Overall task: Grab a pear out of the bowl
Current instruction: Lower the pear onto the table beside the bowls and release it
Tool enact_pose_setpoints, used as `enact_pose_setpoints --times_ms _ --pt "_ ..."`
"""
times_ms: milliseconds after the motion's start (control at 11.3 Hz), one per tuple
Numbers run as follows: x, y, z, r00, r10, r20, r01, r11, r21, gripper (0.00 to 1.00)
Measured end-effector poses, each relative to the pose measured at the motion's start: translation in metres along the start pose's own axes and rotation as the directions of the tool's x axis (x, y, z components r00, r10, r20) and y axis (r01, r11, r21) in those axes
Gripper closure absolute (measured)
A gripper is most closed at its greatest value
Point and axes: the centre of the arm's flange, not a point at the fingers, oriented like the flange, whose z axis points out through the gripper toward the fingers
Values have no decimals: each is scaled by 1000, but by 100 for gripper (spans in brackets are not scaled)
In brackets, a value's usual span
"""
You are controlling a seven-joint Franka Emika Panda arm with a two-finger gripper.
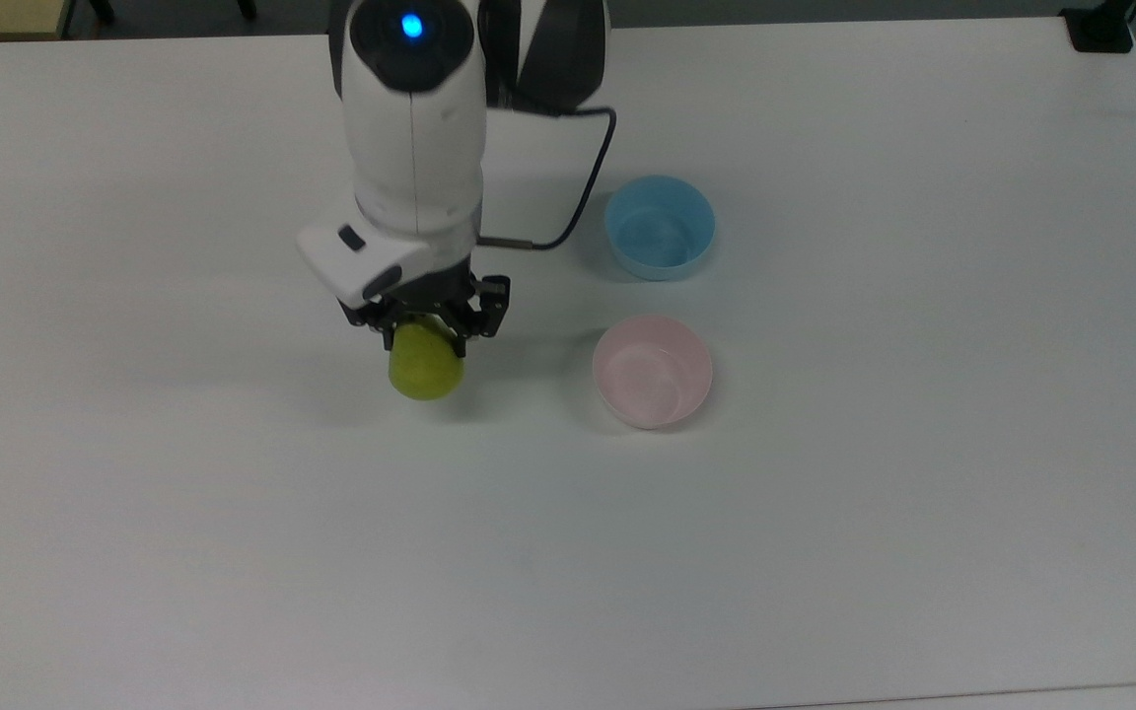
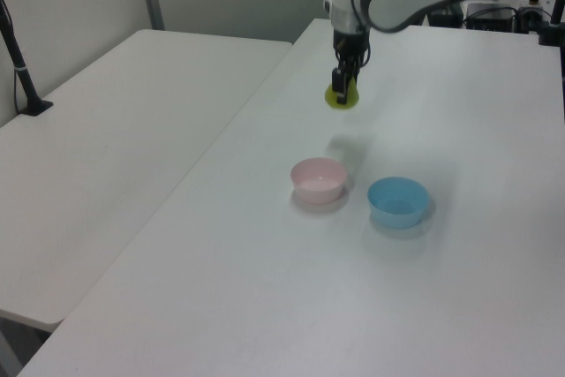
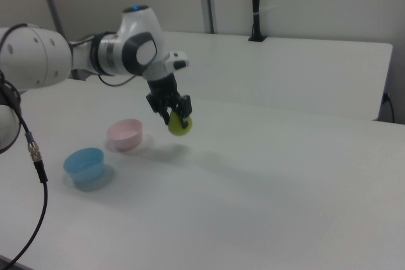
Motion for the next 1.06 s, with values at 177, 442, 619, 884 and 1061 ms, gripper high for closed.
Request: enact_pose_setpoints --times_ms 177,442,619,884,1061 --pt "-1 -6 41 998 -9 58 9 1000 -3 36" --pt "-2 -11 72 995 -24 94 25 1000 -6 36" --pt "-2 -11 71 996 -28 90 28 1000 -9 21" --pt "3 -8 50 998 -22 55 22 1000 -9 0" --pt "-4 4 -2 998 -5 61 6 1000 -12 0"
